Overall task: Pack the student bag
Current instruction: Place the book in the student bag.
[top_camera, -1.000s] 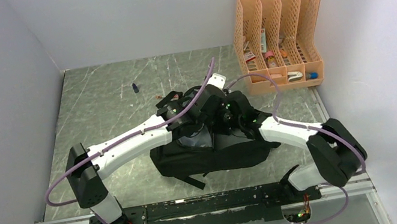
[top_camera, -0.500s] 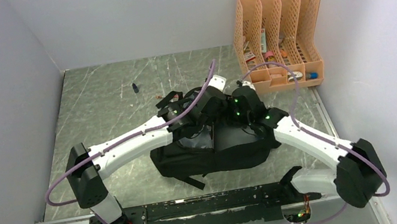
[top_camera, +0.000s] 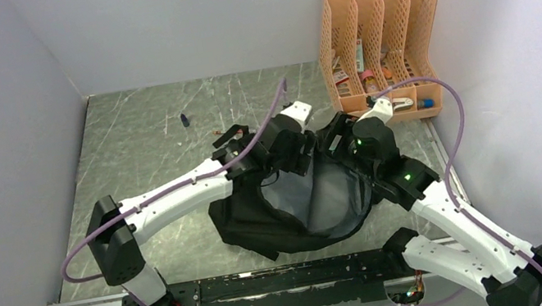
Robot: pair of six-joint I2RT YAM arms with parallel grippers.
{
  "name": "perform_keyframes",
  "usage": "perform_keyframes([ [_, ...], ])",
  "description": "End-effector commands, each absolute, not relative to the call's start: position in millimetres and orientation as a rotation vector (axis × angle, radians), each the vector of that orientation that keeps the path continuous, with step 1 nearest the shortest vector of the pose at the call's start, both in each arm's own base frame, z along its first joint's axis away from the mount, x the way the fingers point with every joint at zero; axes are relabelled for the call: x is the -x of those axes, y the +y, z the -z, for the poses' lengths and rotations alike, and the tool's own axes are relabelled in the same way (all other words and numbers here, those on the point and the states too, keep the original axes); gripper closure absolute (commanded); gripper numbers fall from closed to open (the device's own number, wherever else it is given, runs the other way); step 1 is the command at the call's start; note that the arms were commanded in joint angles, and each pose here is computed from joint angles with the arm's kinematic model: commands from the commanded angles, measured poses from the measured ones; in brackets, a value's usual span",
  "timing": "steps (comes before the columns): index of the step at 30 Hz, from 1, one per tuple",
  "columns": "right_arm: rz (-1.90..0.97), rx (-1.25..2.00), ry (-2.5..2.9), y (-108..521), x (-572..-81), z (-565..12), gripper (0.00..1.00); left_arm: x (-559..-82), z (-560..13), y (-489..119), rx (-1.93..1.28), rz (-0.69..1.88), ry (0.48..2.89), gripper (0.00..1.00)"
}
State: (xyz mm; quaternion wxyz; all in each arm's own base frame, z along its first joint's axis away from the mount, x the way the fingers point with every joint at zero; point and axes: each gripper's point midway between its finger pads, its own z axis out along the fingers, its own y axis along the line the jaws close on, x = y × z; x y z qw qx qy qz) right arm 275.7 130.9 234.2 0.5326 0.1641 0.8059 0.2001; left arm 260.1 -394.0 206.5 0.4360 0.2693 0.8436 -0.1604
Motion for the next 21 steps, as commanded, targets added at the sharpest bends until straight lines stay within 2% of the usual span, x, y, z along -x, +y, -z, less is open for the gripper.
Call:
perform_keyframes([
  [1,-0.461,-0.336,1.915,133,-280,-245,0.24,-281,-235,-380,-0.515,0.586,2.08,0.23],
  [6,-0.534,-0.232,1.96,157,-285,-246,0.25,-316,-234,-321,-0.323,0.495,2.102,0.24],
  [10,-0.591,-0.15,2.065,186,-290,-234,0.26,-330,-220,-277,-0.24,0.275,2.132,0.23],
  [14,-0.584,-0.095,2.148,213,-293,-216,0.26,-335,-194,-231,-0.104,0.122,2.202,0.22],
  [21,-0.443,0.102,2.24,265,-288,-194,0.25,-329,-162,-169,0.061,0.043,2.275,0.2],
])
